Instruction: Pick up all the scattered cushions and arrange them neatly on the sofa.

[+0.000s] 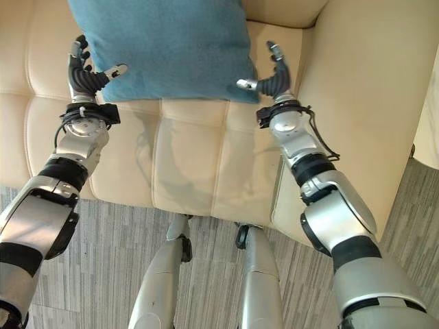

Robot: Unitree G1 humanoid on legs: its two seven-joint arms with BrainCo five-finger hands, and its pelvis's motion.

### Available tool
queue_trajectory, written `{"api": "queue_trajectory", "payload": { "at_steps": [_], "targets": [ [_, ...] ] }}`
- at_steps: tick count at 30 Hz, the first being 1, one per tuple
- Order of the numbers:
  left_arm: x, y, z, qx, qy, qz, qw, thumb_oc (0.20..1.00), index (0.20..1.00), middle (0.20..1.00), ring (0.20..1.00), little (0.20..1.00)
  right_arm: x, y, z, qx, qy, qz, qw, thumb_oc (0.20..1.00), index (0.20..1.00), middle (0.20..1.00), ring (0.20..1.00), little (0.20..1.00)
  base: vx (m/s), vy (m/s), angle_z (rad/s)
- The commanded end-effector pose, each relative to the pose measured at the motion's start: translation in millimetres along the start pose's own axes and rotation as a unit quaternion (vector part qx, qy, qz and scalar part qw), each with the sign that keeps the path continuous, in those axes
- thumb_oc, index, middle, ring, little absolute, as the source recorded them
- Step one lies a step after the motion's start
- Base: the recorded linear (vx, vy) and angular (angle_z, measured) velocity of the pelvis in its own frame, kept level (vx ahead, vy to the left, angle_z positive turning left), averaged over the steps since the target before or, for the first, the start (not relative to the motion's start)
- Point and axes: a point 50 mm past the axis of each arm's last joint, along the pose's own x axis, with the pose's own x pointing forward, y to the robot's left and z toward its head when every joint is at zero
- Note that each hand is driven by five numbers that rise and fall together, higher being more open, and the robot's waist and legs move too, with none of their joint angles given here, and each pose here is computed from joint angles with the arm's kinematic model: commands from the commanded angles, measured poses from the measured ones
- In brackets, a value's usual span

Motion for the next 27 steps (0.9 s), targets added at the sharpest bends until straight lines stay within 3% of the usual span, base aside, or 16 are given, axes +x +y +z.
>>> {"api": "queue_trajectory", "payload": {
  "at_steps": [1,8,12,16,22,27],
  "targets": [
    [7,13,39,-0.033,-0.102,0.006,0.994,1.000,1.000,1.000,1.000,1.000,-5,-3,29,0.035,-0.098,0.008,0.995,1.000,1.000,1.000,1.000,1.000,-0.04,0.004,-0.22],
    [-37,23,26,-0.051,-0.153,-0.071,0.984,1.000,1.000,1.000,1.000,1.000,-55,-35,-5,0.004,-0.117,0.037,0.992,1.000,1.000,1.000,1.000,1.000,-0.03,0.003,-0.01],
    [-105,38,-43,-0.044,-0.050,-0.142,0.988,1.000,1.000,1.000,1.000,1.000,-132,-49,-56,-0.038,-0.053,0.107,0.992,1.000,1.000,1.000,1.000,1.000,0.09,-0.013,-0.09],
    [-173,63,-103,0.029,0.084,-0.206,0.975,1.000,1.000,1.000,1.000,1.000,-205,-56,-107,-0.060,0.076,0.177,0.979,1.000,1.000,1.000,1.000,1.000,0.11,0.030,-0.02],
    [-284,94,-170,0.065,0.308,-0.230,0.921,1.000,1.000,1.000,1.000,1.000,-321,-66,-182,-0.050,0.337,0.204,0.918,1.000,1.000,1.000,1.000,1.000,0.10,0.093,-0.18],
    [-332,108,-192,0.113,0.401,-0.247,0.875,1.000,1.000,1.000,1.000,1.000,-360,-72,-200,-0.046,0.417,0.184,0.889,1.000,1.000,1.000,1.000,1.000,0.06,0.128,-0.28]
  ]
}}
